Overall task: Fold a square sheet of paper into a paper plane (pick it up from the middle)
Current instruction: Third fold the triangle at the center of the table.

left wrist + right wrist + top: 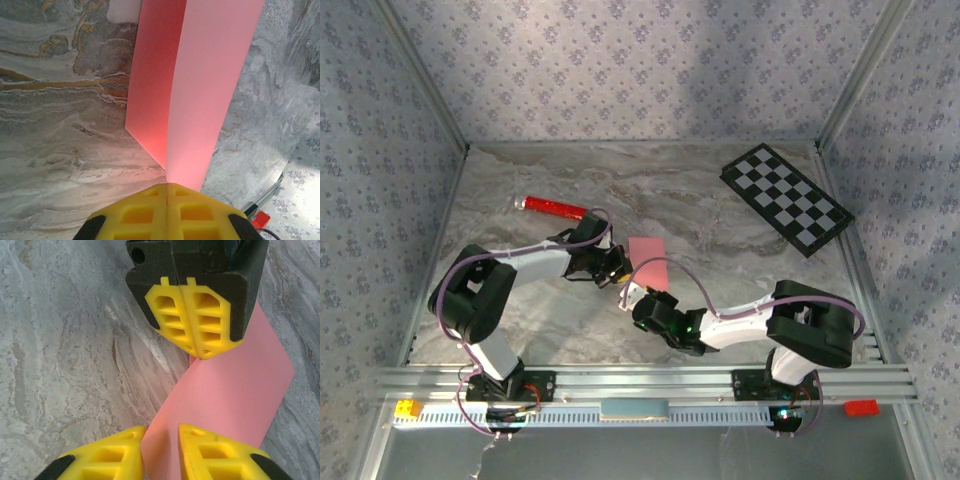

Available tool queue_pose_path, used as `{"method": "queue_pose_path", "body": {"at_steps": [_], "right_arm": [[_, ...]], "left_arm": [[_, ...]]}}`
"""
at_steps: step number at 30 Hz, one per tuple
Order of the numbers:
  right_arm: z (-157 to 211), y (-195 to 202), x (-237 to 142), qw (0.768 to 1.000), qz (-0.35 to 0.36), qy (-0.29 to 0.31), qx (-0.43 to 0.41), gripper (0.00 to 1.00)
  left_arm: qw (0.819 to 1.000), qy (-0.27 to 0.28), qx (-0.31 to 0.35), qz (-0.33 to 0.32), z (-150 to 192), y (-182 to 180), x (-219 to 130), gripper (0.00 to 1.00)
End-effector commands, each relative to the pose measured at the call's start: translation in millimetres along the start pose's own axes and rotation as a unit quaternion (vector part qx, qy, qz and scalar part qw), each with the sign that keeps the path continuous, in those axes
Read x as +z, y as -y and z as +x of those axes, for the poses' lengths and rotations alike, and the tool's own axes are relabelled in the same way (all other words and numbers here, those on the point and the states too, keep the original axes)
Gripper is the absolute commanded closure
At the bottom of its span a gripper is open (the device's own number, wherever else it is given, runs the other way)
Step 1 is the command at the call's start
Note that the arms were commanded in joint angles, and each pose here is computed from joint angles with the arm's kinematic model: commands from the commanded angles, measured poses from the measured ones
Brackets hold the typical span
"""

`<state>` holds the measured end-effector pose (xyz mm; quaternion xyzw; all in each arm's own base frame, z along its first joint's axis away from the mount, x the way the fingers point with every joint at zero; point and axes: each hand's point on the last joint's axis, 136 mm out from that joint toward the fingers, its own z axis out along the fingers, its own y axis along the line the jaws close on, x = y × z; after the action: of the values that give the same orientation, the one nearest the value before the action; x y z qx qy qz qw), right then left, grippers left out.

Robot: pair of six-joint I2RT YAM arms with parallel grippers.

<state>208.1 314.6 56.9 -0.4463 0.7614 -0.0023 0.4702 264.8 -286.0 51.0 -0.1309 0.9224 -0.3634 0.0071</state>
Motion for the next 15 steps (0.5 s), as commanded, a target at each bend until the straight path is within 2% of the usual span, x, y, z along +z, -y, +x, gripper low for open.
{"method": "queue_pose_path", "body": {"at_steps": [1, 6, 10, 12, 15], "right_arm": [[-10, 4, 0, 1.000, 0.013, 0.008, 0.008, 0.82], [-8, 5, 0, 1.000, 0.011, 0.005, 0.011, 0.93], [-9, 6, -1, 1.000, 0.008, 0.005, 0.021, 0.97], [-9, 6, -1, 1.000, 0.003, 0.004, 0.027, 0.98], [-10, 6, -3, 0.999, -0.009, 0.003, 0.044, 0.98]], "left_arm": [[1.000, 0.002, 0.000, 0.009, -1, 9, -10, 1.00], [1.000, 0.005, 0.000, 0.007, -2, 8, -12, 0.99], [1.000, 0.009, 0.005, 0.009, -4, 10, -15, 0.95], [1.000, 0.013, 0.011, 0.007, -5, 11, -18, 0.88], [0.999, 0.031, 0.019, -0.017, -10, 6, -27, 0.65]]}}
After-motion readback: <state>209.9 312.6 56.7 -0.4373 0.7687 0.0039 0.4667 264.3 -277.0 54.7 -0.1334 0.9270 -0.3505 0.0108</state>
